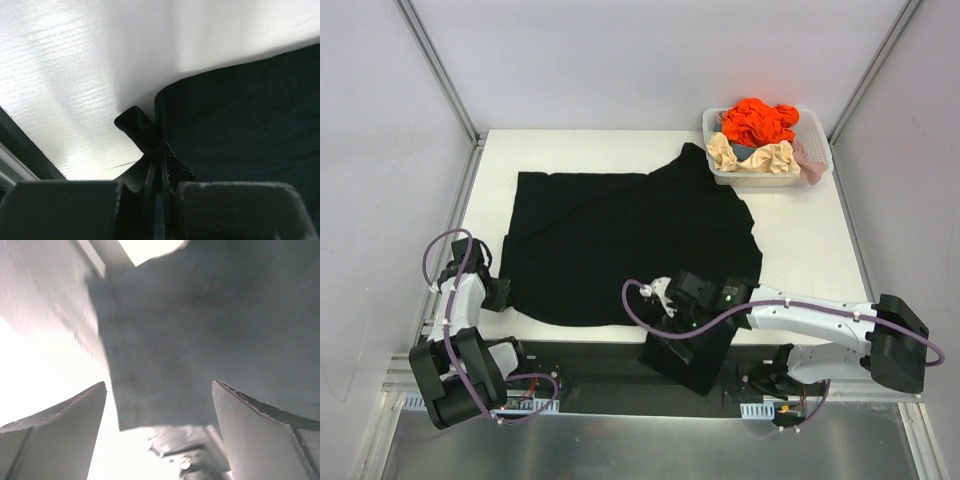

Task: Fold and stack the t-shirts
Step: Fold the tshirt

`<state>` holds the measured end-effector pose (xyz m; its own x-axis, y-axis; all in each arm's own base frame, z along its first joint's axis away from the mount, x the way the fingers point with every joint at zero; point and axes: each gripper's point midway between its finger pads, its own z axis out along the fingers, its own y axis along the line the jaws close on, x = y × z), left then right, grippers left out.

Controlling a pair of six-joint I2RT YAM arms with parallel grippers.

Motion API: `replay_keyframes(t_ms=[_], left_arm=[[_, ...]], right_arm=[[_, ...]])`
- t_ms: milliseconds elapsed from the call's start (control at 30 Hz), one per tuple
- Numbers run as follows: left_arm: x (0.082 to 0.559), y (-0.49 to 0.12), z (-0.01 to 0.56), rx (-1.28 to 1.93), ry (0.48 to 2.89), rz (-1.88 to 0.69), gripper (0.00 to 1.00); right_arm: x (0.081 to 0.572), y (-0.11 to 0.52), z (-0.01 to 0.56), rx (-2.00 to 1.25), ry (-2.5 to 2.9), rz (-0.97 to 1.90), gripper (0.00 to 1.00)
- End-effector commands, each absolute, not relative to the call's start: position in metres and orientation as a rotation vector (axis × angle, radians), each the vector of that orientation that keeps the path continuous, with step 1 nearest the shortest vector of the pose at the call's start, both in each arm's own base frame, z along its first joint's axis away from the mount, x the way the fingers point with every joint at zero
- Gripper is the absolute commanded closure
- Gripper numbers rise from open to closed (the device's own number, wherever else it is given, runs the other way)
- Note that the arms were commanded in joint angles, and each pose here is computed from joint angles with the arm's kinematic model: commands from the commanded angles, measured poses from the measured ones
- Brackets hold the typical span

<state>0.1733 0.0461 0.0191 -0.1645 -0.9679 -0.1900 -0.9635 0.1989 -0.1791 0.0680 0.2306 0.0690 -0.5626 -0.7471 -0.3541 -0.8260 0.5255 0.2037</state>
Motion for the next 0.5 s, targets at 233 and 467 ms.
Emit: replay_keyframes(t_ms=[233, 467], left_arm=[[0.170, 0.044, 0.029, -1.773, 2.158, -0.066, 1.00], [0.173, 0.042, 0.032, -1.769, 2.159, -0.091, 1.00]], right_arm=[[0.004, 0.210, 0.019, -1.307, 2.744, 0.472, 0.27], [-0.005, 0.198, 0.000, -1.369, 2.798, 0.389, 0.35]])
